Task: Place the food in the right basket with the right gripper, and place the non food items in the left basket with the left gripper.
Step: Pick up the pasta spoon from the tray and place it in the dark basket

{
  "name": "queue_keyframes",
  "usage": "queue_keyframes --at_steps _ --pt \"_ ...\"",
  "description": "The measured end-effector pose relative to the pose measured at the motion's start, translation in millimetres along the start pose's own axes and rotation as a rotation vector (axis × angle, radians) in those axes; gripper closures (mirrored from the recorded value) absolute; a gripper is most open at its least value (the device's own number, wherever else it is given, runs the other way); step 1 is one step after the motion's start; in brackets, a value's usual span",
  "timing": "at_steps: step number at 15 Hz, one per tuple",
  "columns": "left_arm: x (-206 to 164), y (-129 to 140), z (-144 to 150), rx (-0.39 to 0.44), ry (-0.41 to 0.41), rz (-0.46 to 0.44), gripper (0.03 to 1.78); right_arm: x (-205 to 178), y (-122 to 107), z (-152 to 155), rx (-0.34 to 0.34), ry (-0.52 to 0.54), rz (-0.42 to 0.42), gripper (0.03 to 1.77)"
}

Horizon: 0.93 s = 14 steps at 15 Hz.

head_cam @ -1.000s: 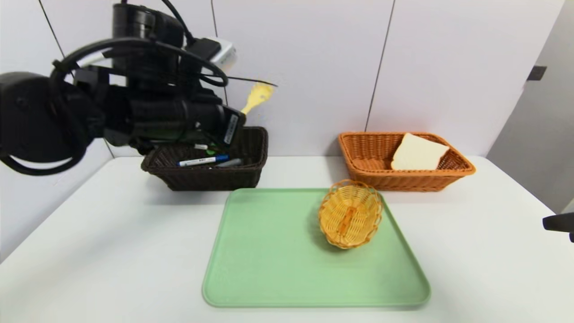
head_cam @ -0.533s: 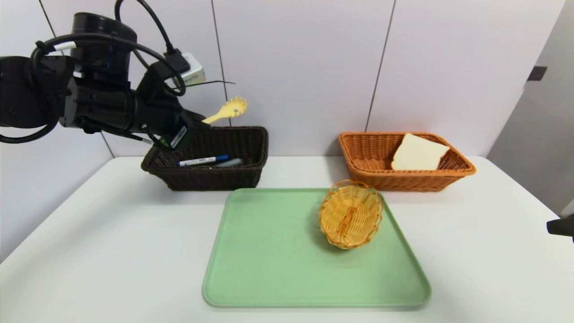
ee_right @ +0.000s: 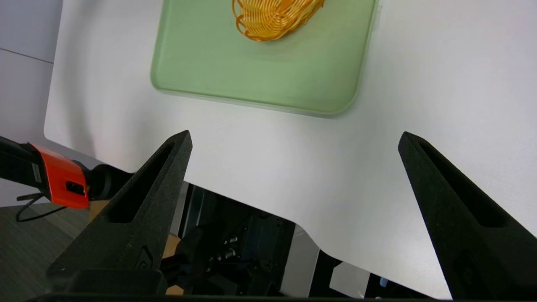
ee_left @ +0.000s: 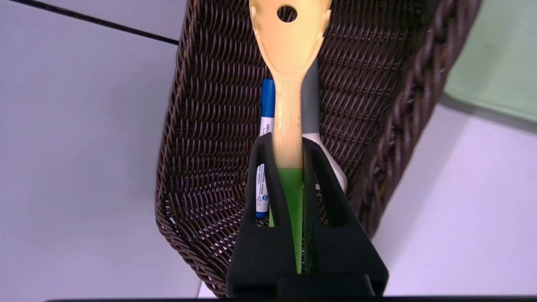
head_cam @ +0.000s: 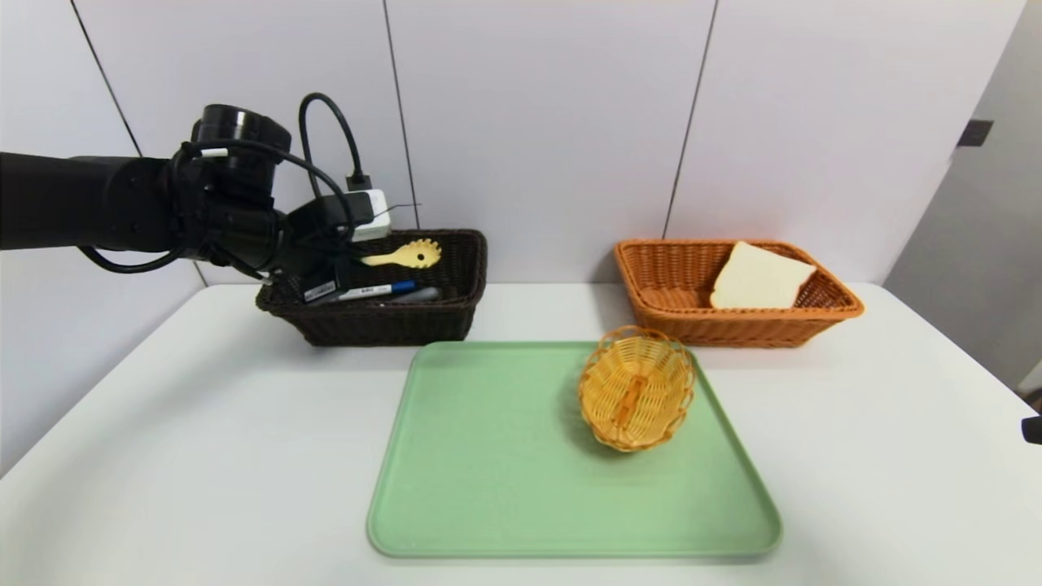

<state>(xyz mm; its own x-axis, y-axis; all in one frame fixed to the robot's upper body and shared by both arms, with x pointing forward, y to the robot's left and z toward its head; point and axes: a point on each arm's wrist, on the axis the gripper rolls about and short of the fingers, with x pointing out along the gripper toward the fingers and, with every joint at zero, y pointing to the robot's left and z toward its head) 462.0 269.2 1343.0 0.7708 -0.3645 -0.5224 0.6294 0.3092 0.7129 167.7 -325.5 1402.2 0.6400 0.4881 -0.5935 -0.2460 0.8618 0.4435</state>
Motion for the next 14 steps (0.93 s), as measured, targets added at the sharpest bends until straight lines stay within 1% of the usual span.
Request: queue_keyframes --at_steps 6,9,10,11,14 --pt "33 18 -12 -0.027 0.019 0.042 1.68 -4 2 -6 -0.015 -0.011 0.013 0.1" --pt "46 25 -15 -0.099 0.049 0.08 1.68 -4 2 -6 -0.015 -0.011 0.014 0.1" --pt "49 27 -15 -0.102 0.048 0.087 1.68 -4 2 -6 -0.016 -0.011 0.014 0.1" --pt "51 29 -15 -0.104 0.046 0.092 1.5 -4 2 -6 -0.016 -0.012 0.015 0.1" --pt "55 30 -17 -0.137 0.044 0.094 1.06 -4 2 -6 -0.015 -0.014 0.014 0.1"
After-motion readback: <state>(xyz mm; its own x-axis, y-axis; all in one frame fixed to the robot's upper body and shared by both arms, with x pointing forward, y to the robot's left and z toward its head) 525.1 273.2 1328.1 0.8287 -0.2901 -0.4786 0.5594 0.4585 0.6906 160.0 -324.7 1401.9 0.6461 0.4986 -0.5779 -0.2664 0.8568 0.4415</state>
